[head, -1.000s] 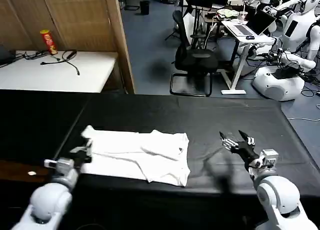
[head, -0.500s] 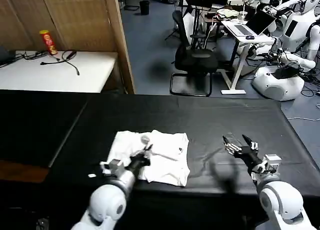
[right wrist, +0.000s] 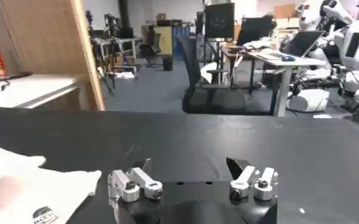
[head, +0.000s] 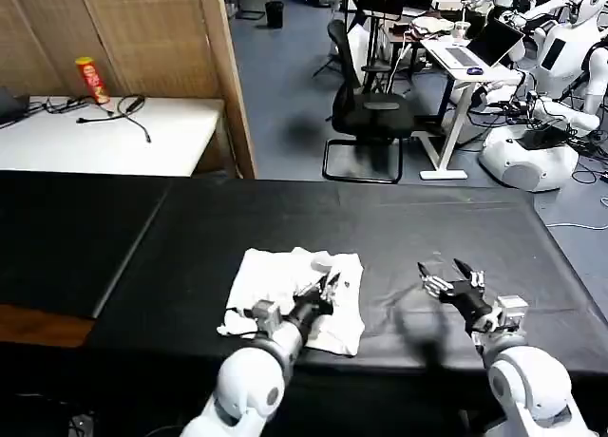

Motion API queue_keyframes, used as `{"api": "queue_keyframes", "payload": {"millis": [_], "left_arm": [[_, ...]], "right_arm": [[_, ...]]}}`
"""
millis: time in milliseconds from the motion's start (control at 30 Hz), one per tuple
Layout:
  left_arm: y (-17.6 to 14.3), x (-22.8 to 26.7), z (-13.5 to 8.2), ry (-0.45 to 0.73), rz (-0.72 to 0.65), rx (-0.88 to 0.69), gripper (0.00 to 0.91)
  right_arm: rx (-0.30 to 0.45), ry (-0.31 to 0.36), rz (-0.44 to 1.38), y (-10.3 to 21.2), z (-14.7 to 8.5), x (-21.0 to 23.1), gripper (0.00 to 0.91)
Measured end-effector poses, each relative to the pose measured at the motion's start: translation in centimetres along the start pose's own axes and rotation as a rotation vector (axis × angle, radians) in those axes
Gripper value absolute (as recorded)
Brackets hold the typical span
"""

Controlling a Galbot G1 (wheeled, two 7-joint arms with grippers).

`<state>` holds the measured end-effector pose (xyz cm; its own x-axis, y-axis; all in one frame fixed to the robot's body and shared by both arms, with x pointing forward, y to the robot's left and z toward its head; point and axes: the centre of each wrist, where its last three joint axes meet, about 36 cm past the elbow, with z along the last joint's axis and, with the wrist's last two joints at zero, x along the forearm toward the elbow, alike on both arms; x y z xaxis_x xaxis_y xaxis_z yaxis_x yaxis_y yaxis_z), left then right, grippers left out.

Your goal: Fold and organize the clothes.

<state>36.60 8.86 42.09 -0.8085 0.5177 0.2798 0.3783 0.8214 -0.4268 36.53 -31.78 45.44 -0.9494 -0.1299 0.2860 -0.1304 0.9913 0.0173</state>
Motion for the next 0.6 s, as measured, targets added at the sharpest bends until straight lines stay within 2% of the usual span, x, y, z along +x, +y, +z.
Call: {"api": "queue_keyframes", "payload": {"millis": [200,300,400,600], "left_arm": [[-0.8,-0.6,0.7,-0.001,-0.013,0.077,0.878],[-0.2,0.1,-0.5,-0.065,-0.017,0.045,0.878],[1.6,1.5,-1.8,-0.126,-0.064,-0.031,0.878],[7.8,4.7,-2.7,-0.138,-0.224,-0.157,0.878]], "right_arm": [[0.015,0.008,-0.077,1.5,-0.1,-0.8,0.878],[0.03,0.022,-0.139,2.8,0.1,-1.5,0.878],[0.055,0.039,-0.203,4.9,0.6,-2.4,0.878],[0.132,0.054,-0.316,9.1,1.5,-4.9,0.878]]}}
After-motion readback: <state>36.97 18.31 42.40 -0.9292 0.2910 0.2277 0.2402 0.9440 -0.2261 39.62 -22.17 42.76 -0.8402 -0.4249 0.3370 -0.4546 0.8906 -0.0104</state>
